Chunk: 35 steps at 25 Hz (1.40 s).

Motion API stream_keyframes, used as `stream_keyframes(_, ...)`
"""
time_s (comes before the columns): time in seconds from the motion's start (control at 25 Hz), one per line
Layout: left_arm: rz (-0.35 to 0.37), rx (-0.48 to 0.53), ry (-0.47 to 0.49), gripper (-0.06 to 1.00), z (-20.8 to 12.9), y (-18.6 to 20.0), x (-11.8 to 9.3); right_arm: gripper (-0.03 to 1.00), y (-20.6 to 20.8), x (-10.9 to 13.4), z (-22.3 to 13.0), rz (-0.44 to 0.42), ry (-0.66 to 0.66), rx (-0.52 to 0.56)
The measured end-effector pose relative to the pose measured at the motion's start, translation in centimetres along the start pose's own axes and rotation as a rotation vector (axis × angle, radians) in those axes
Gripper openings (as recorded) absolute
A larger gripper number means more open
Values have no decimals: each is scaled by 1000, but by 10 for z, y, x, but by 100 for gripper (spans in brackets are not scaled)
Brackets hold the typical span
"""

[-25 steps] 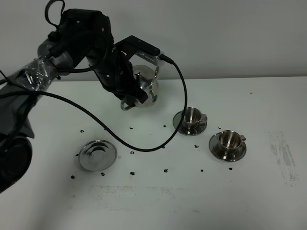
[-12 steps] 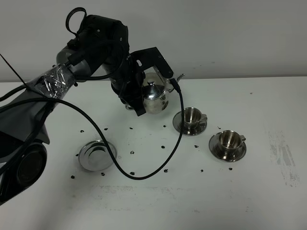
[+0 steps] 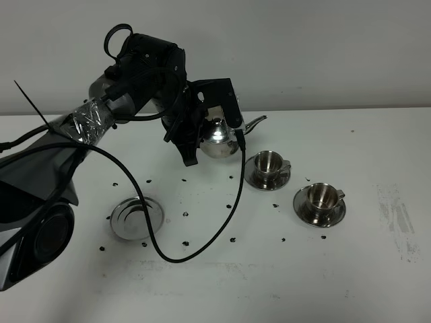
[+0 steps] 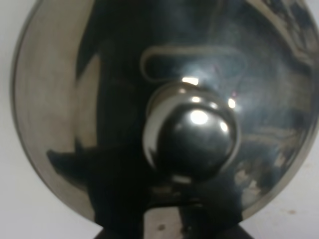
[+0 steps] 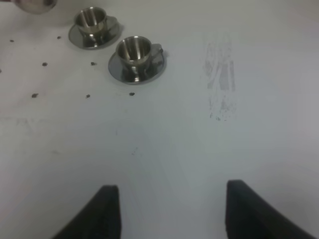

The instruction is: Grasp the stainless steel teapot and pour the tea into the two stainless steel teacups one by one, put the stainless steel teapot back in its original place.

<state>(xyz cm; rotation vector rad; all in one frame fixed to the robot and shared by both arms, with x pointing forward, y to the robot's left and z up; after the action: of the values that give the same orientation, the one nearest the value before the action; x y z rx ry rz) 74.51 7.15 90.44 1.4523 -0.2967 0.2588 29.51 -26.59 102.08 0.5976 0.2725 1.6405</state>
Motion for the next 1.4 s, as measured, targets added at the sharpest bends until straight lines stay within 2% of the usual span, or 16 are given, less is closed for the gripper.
stream_keyframes(0.28, 53, 45, -62, 17, -4, -8, 7, 47, 0, 0, 0, 0, 0, 0)
stream_keyframes(0.6, 43, 80, -202, 17, 1, -21, 0, 47, 0, 0, 0, 0, 0, 0)
stream_keyframes(0.88, 84, 131, -277, 17, -2, -20, 7, 47, 0, 0, 0, 0, 0, 0)
stream_keyframes(1.12, 89, 144, -355, 17, -3, -19, 8, 47, 0, 0, 0, 0, 0, 0)
stream_keyframes(1.4, 148, 175, -413, 17, -3, -17, 18, 47, 0, 0, 0, 0, 0, 0)
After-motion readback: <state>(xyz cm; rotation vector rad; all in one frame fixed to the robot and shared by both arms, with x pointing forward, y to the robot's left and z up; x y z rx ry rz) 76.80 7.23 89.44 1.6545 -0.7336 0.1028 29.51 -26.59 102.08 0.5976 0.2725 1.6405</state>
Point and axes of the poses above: a point on each arm's last joint axis where the gripper is mounted, y pointing back along that axis away from the gripper, x along the wrist's bending axis when the last joint is at zero, z = x × y, the point moved 7 cm from there along -y, pointing out along that axis toward the gripper, and after that the axes turned 9 degrees about -y, right-handed, at the moved point
